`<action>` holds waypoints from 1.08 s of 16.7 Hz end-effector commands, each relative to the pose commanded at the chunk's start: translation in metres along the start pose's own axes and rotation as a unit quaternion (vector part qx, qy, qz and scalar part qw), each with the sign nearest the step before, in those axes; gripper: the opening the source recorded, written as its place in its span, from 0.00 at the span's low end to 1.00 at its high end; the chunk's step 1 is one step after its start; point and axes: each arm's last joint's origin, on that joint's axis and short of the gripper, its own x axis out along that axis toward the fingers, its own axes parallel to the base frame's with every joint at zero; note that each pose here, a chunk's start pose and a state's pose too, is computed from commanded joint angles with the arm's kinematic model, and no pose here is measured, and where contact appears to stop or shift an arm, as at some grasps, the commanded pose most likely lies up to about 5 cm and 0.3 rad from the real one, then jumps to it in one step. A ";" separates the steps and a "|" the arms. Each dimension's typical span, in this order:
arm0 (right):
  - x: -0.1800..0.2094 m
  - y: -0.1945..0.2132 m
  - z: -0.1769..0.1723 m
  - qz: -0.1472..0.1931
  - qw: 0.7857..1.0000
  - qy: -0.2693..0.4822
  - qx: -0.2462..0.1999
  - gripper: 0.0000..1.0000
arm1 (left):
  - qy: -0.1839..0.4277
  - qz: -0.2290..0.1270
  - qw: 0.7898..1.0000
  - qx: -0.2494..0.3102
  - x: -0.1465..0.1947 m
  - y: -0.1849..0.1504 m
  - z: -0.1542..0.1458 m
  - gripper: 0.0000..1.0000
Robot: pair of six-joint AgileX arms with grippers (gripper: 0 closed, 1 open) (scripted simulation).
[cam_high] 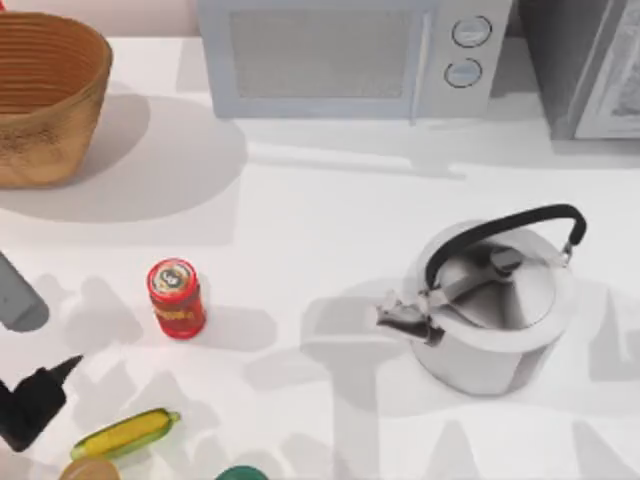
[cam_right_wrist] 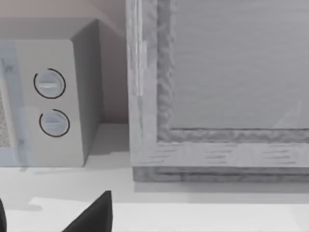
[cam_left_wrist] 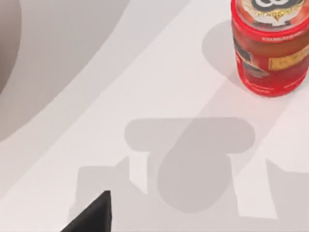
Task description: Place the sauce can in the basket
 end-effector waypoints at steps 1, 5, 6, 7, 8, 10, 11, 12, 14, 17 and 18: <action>0.000 0.000 0.000 0.000 1.000 0.000 0.000 1.00 | 0.005 -0.048 0.999 0.026 0.006 0.006 0.003 1.00; 0.000 0.000 0.000 0.000 1.000 0.000 0.000 1.00 | -0.028 -0.233 0.967 0.100 0.041 0.031 0.006 1.00; 0.000 0.000 0.000 0.000 1.000 0.000 0.000 1.00 | -0.049 -0.273 0.954 0.110 0.052 0.036 0.005 1.00; 0.000 0.000 0.000 0.000 1.000 0.000 0.000 1.00 | -0.072 -0.309 0.941 0.116 0.063 0.042 0.003 1.00; 0.000 0.000 0.000 0.000 1.000 0.000 0.000 1.00 | -0.099 -0.339 0.928 0.118 0.075 0.047 0.000 1.00; 0.000 0.000 0.000 0.000 1.000 0.000 0.000 1.00 | -0.156 -0.384 0.903 0.113 0.099 0.055 -0.010 1.00; 0.000 0.000 0.000 0.000 1.000 0.000 0.000 1.00 | -0.185 -0.398 0.892 0.107 0.110 0.058 -0.015 1.00; 0.000 0.000 0.000 0.000 1.000 0.000 0.000 1.00 | -0.213 -0.407 0.883 0.099 0.122 0.061 -0.022 1.00; 0.000 0.000 0.000 0.000 1.000 0.000 0.000 1.00 | -0.263 -0.411 0.869 0.079 0.142 0.065 -0.036 1.00; 0.000 0.000 0.000 0.000 1.000 0.000 0.000 1.00 | -0.320 -0.394 0.860 0.049 0.167 0.069 -0.059 1.00; 0.000 0.000 0.000 0.000 1.000 0.000 0.000 1.00 | -0.333 -0.384 0.860 0.040 0.172 0.071 -0.066 1.00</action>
